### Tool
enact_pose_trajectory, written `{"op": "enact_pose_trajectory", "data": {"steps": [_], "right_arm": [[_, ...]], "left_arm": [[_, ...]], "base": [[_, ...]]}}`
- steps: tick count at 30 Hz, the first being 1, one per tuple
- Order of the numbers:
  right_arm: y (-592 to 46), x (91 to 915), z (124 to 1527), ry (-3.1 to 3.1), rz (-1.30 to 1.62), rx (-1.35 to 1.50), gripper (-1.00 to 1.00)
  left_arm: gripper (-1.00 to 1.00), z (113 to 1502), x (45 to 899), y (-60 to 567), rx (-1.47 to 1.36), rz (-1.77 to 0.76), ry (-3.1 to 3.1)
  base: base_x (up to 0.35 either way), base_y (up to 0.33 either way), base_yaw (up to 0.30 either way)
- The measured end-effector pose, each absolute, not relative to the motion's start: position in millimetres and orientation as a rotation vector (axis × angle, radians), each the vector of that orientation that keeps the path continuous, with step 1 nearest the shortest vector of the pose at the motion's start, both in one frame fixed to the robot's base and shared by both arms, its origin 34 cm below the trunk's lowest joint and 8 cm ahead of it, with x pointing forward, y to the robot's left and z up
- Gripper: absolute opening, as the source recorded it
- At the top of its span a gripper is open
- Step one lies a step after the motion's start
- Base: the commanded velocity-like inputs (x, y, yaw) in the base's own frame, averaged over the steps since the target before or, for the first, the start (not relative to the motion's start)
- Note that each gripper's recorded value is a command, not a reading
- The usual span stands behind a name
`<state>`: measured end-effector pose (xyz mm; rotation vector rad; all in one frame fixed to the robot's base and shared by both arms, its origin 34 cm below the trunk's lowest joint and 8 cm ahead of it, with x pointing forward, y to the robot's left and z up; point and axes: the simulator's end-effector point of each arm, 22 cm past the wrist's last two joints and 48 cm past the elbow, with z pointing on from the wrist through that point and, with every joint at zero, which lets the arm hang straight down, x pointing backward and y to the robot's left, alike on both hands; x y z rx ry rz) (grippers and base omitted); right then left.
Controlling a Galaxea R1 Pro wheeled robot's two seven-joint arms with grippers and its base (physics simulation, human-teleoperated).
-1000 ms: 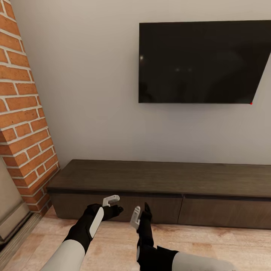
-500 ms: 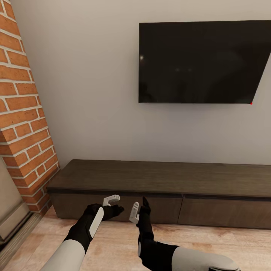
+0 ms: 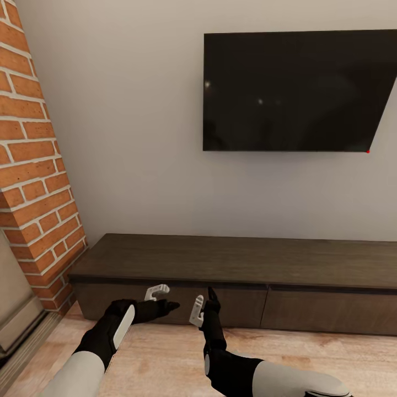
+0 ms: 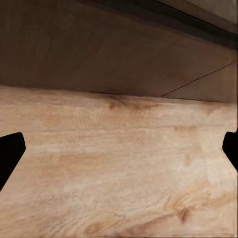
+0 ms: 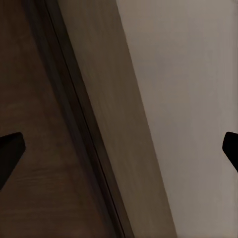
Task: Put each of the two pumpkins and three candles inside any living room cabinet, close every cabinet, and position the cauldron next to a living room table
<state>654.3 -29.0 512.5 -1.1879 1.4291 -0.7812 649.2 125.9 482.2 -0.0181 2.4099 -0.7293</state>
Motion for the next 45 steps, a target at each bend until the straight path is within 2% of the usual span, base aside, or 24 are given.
{"op": "enact_pose_trajectory", "data": {"steps": [7, 10, 45], "right_arm": [[-27.0, 654.4, 513.2, 1.424, -0.763, -1.18, 1.0], [-26.9, 654.5, 513.2, 1.423, -0.761, -1.18, 1.0], [-28.6, 643.1, 467.9, 1.43, -0.759, -1.172, 1.0]], "left_arm": [[1.0, 504.7, 620.5, 103.8, 0.201, -1.04, 2.332], [1.0, 503.7, 612.9, 104.2, 0.235, -1.076, 2.334], [1.0, 454.0, 597.2, 126.4, 0.249, -1.064, 2.351]], "base": [[0.0, 0.0, 0.0], [0.0, 0.0, 0.0], [0.0, 0.0, 0.0]]}}
